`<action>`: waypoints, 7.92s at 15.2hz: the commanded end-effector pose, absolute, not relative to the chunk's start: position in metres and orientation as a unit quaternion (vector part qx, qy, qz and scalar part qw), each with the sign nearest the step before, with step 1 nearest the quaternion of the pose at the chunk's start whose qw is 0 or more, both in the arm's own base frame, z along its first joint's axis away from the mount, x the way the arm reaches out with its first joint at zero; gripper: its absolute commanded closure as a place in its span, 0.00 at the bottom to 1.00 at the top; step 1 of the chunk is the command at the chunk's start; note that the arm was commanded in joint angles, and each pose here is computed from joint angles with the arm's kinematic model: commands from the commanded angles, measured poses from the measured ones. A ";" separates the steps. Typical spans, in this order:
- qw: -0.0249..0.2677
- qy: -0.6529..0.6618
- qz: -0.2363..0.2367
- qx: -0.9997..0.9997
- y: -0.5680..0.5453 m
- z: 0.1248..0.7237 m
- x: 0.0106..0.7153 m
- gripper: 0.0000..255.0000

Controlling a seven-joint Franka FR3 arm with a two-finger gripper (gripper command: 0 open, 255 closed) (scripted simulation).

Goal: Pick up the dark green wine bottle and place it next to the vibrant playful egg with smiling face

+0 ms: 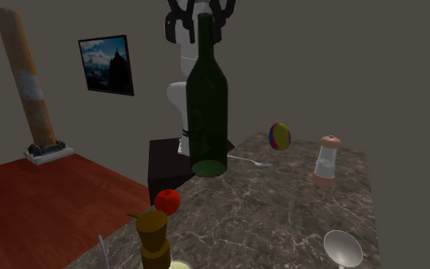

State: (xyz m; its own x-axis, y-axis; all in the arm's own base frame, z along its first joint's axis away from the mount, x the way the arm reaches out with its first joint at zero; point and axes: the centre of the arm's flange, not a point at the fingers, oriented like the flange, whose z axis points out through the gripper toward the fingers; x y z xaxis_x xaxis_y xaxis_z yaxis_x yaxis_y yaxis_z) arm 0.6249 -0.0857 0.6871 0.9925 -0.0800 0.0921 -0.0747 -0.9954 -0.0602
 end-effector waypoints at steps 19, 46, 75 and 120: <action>0.028 0.039 -0.047 -0.998 0.072 0.701 0.465 1.00; 0.028 0.039 -0.047 -0.998 0.323 0.702 0.212 1.00; 0.028 0.039 -0.047 -0.998 0.511 0.655 0.020 1.00; 0.028 0.039 -0.047 -0.998 0.510 0.526 0.018 0.00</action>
State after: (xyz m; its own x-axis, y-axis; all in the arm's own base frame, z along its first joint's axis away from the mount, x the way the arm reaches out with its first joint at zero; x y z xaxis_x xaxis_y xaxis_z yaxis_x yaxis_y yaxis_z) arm 0.0195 0.5116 0.5141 0.9925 -0.0801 0.0922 -0.0747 -0.9953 -0.0609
